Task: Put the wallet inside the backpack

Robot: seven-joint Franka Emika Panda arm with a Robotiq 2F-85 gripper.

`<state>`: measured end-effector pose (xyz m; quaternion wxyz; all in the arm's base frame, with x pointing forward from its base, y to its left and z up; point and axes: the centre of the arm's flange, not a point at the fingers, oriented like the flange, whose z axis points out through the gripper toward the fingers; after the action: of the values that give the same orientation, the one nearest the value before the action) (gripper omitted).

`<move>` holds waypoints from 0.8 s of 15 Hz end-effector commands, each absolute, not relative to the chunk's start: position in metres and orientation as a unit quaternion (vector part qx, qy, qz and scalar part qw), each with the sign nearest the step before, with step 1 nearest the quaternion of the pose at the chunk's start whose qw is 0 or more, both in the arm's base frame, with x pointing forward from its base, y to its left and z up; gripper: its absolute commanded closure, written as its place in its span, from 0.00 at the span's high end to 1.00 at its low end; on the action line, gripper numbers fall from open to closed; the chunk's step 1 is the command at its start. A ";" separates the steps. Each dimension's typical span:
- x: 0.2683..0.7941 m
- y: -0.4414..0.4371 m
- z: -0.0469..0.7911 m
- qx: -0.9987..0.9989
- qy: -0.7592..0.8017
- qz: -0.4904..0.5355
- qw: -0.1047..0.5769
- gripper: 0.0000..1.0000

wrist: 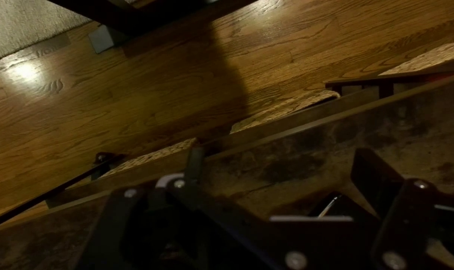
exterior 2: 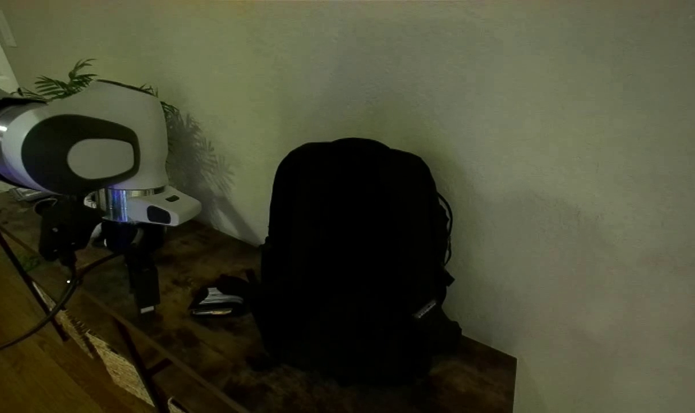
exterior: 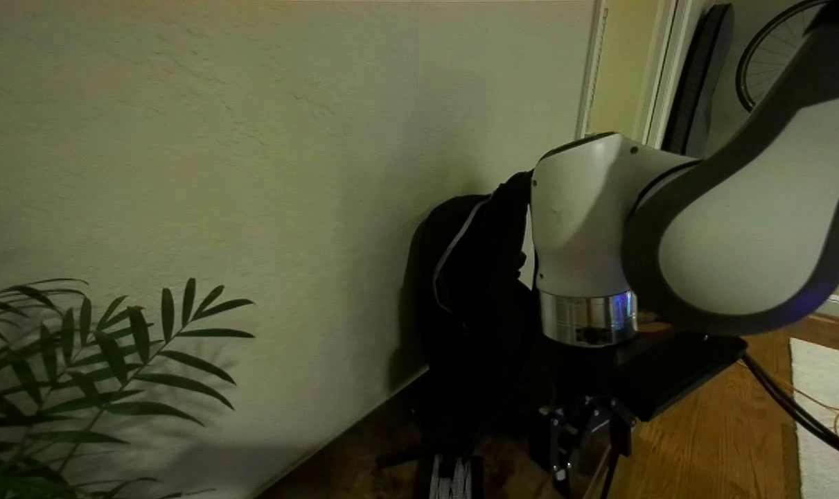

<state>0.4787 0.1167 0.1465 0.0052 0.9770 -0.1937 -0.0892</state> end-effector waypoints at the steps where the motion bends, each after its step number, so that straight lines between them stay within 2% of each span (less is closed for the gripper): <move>1: 0.481 0.119 0.144 0.977 -0.196 -0.089 0.006 1.00; 7: 0.485 0.124 0.140 0.976 -0.200 -0.089 0.007 1.00; 12: 0.512 0.120 0.102 0.967 -0.235 -0.096 0.013 1.00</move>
<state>0.4924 0.1209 0.1267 0.0095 0.9738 -0.2067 -0.0941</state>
